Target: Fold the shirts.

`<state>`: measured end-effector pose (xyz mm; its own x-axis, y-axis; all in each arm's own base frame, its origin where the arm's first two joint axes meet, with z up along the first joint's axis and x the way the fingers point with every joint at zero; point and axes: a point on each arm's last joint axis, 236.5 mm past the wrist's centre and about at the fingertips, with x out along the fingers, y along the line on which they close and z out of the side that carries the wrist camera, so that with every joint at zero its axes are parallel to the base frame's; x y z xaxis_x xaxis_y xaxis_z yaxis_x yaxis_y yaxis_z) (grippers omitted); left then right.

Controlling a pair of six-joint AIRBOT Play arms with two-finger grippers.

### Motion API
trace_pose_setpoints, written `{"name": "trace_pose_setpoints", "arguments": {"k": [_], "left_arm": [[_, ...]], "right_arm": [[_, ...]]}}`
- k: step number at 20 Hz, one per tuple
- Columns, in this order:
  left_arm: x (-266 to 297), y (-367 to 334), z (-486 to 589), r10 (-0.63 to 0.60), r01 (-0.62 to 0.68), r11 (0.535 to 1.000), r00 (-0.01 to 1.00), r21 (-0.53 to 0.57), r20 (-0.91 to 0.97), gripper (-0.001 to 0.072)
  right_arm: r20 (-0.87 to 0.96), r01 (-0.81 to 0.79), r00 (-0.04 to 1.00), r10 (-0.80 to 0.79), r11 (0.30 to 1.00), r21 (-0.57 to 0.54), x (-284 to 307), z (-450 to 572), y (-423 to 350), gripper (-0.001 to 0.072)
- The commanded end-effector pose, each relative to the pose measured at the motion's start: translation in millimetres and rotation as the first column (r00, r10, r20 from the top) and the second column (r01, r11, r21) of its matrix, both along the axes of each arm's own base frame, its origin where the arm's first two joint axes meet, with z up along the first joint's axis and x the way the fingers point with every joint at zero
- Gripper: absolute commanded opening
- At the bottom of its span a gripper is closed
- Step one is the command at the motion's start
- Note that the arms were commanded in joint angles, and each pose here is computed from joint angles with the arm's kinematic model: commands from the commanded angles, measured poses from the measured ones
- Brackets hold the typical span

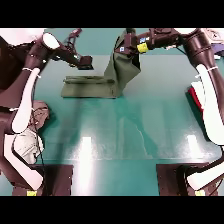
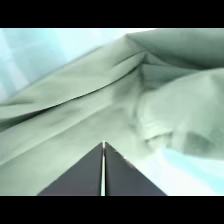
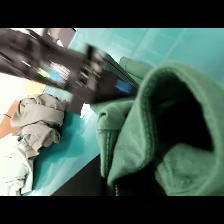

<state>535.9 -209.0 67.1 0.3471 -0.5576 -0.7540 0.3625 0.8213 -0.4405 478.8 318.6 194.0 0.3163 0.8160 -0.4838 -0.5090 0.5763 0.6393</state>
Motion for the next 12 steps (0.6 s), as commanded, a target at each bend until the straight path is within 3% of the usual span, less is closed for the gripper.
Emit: {"name": "trace_pose_setpoints", "arguments": {"k": [1, 7, 12], "left_arm": [[-11, 40, 6, 0.002, 0.002, 0.998, 0.999, 0.061, -0.050, 0.0024], [-14, 110, -18, 0.118, -0.087, 0.964, 0.987, 0.251, -0.111, 0.0024], [-13, 142, -20, 0.195, -0.156, 0.956, 0.971, 0.249, -0.139, 0.0024]], "right_arm": [[0.013, -0.016, 1.000, 0.016, 1.000, 0.007, 2, -10, 20, 0.0011], [0.016, -0.053, 0.998, 0.053, 0.999, 0.006, -5, -24, 48, 0.0011], [0.086, -0.019, 0.996, 0.017, 0.999, 0.032, 7, -17, 59, 0.0012]]}}
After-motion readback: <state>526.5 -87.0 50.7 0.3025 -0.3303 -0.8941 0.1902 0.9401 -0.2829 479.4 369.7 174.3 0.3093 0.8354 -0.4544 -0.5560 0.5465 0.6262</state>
